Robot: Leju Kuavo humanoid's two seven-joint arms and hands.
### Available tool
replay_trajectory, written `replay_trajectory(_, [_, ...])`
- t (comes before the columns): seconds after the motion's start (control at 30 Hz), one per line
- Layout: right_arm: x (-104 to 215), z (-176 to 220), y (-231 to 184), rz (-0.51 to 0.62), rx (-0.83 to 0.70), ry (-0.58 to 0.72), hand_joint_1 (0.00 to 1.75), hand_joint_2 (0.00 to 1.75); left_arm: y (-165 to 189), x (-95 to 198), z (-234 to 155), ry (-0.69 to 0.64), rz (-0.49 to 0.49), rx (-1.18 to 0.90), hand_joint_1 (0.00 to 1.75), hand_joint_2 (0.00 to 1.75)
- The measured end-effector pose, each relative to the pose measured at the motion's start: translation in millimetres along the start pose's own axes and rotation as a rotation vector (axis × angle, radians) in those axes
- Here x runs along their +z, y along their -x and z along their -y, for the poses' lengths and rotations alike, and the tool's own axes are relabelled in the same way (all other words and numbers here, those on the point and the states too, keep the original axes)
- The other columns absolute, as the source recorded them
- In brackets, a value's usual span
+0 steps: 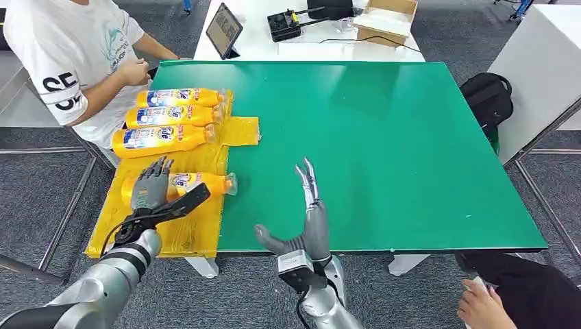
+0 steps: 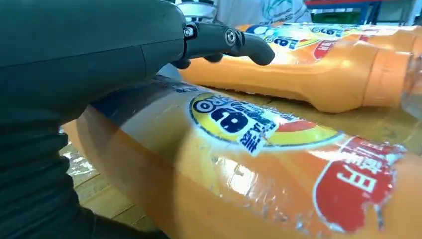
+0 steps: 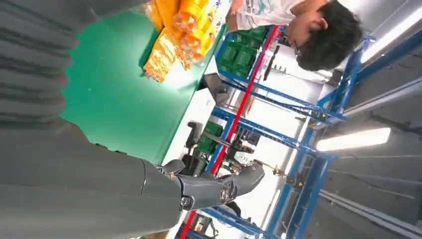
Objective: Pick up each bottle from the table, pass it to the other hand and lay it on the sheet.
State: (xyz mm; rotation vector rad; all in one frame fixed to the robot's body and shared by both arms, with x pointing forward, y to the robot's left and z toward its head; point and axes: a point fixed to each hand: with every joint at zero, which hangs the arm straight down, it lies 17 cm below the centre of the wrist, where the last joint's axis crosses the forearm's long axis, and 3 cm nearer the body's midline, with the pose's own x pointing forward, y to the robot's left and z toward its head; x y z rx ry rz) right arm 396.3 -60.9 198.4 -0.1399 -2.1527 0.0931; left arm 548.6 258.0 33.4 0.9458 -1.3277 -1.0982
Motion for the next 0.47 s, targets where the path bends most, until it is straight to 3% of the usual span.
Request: replay_trajectory(0.47, [3.5, -8.5, 13.5, -0.043, -0.034, -0.037, 0.0, 1.75, -14.2, -0.2, 6.8, 0.061, 0.061, 0.186, 0.0, 0.0])
